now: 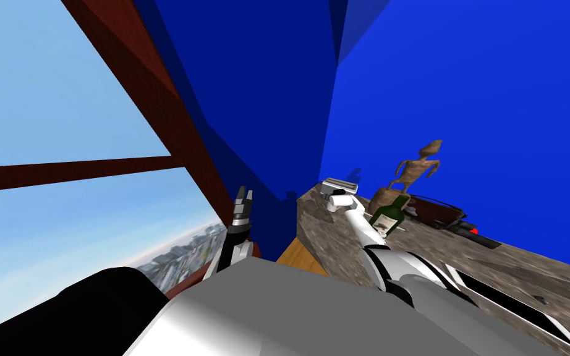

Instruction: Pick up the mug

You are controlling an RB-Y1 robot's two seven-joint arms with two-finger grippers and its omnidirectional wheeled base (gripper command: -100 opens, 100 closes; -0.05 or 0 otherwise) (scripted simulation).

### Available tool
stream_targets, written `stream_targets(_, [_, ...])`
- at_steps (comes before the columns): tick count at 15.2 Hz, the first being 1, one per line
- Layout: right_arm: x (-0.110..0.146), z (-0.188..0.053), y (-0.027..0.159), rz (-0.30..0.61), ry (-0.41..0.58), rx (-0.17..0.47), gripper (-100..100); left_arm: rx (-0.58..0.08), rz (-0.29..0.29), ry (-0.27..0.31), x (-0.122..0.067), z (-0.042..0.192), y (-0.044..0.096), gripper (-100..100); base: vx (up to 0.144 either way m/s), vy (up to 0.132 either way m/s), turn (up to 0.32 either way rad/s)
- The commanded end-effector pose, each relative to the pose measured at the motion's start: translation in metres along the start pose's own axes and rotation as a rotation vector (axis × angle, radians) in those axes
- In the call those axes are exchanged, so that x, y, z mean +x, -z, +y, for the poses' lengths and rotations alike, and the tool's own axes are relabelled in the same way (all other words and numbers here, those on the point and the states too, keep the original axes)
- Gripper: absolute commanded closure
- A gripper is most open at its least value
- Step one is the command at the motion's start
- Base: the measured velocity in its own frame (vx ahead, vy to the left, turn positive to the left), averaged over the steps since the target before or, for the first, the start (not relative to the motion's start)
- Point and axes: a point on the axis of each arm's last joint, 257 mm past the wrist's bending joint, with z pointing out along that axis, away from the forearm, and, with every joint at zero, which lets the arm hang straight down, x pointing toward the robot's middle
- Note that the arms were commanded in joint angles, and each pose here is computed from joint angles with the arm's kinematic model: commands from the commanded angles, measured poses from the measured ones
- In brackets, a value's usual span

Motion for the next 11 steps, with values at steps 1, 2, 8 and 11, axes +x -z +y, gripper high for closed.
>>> stream_targets(1, [0.007, -0.003, -0.001, 0.031, 0.011, 0.012, -100, 0.000, 0.000, 0.000, 0.000, 0.000, 0.000, 0, 0.001, -0.013, 0.002])
stream_targets(2, [0.005, 0.001, -0.002, 0.066, 0.053, 0.019, -100, 0.000, 0.000, 0.000, 0.000, 0.000, 0.000, 0, 0.001, -0.020, 0.062])
stream_targets(8, [0.025, -0.004, -0.003, 0.185, 0.111, 0.053, -100, 0.000, 0.000, 0.000, 0.000, 0.000, 0.000, 0, 0.008, -0.031, 0.049])
stream_targets(11, [0.035, -0.004, -0.001, 0.261, 0.159, 0.066, -100, 0.000, 0.000, 0.000, 0.000, 0.000, 0.000, 0, 0.006, -0.033, 0.054])
